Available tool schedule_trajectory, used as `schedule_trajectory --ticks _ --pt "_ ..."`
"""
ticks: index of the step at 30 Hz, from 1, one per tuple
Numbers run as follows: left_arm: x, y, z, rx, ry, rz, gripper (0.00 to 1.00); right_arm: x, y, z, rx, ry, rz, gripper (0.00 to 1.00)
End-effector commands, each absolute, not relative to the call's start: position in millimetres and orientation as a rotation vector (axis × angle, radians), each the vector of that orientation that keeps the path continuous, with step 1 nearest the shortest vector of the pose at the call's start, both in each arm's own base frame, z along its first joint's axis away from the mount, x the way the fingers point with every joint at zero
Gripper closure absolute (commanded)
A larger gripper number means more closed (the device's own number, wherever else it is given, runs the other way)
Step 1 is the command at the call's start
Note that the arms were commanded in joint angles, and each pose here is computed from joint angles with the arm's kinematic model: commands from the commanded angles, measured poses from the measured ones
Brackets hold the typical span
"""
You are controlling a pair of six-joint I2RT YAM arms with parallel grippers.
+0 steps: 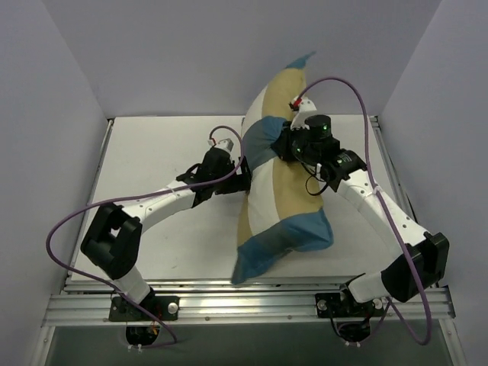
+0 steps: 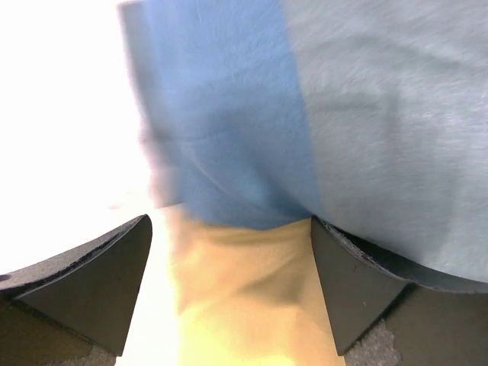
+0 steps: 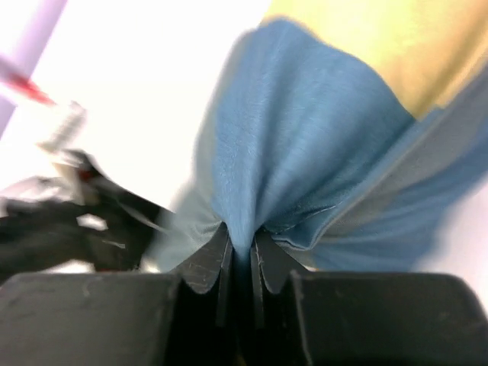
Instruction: Remove the pillowcase from the pillow
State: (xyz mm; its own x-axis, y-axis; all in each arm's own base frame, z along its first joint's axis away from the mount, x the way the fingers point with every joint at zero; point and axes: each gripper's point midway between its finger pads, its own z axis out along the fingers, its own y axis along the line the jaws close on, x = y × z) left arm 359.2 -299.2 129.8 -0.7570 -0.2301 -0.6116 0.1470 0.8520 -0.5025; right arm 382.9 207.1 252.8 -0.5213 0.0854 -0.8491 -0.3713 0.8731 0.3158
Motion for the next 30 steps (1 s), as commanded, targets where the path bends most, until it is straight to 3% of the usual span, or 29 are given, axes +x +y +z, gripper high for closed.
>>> schedule_trajectory --ticks 1,6,10,11,16,20,23,30 --pt "360.8 -353.1 205.4 -0.056 2.096 -1.038 0.06 347.6 262.8 327.0 -0.448 1.879 0.671 1.0" --pt "346.8 -320.3 209.6 -0.17 2.06 -0.982 0.06 343.8 304.0 280.4 -0.537 1.96 0.633 1.0" --pt "314.3 -260.5 168.1 -0.323 2.159 -0.79 0.06 328.7 333.0 222.5 -0.609 2.07 0.638 0.95" --pt "300.3 -243.7 163.6 -0.343 2.165 -0.768 0.06 318.9 344.3 218.1 -0.634 2.071 0.653 0.86" --pt "247.4 -186.4 149.1 -0.378 2.252 -0.61 0.06 302.3 355.7 241.9 -0.651 2.033 0.667 0.64" --pt "221.2 -155.5 178.0 -0.373 2.201 -0.589 0.06 292.6 344.5 286.0 -0.611 1.959 0.668 0.33" --pt "217.6 -142.2 197.0 -0.374 2.163 -0.564 0.06 283.0 330.1 308.5 -0.564 1.927 0.671 0.2" --pt "253.2 -157.6 229.2 -0.206 2.133 -0.518 0.06 267.8 270.3 292.5 -0.393 2.015 0.524 0.12"
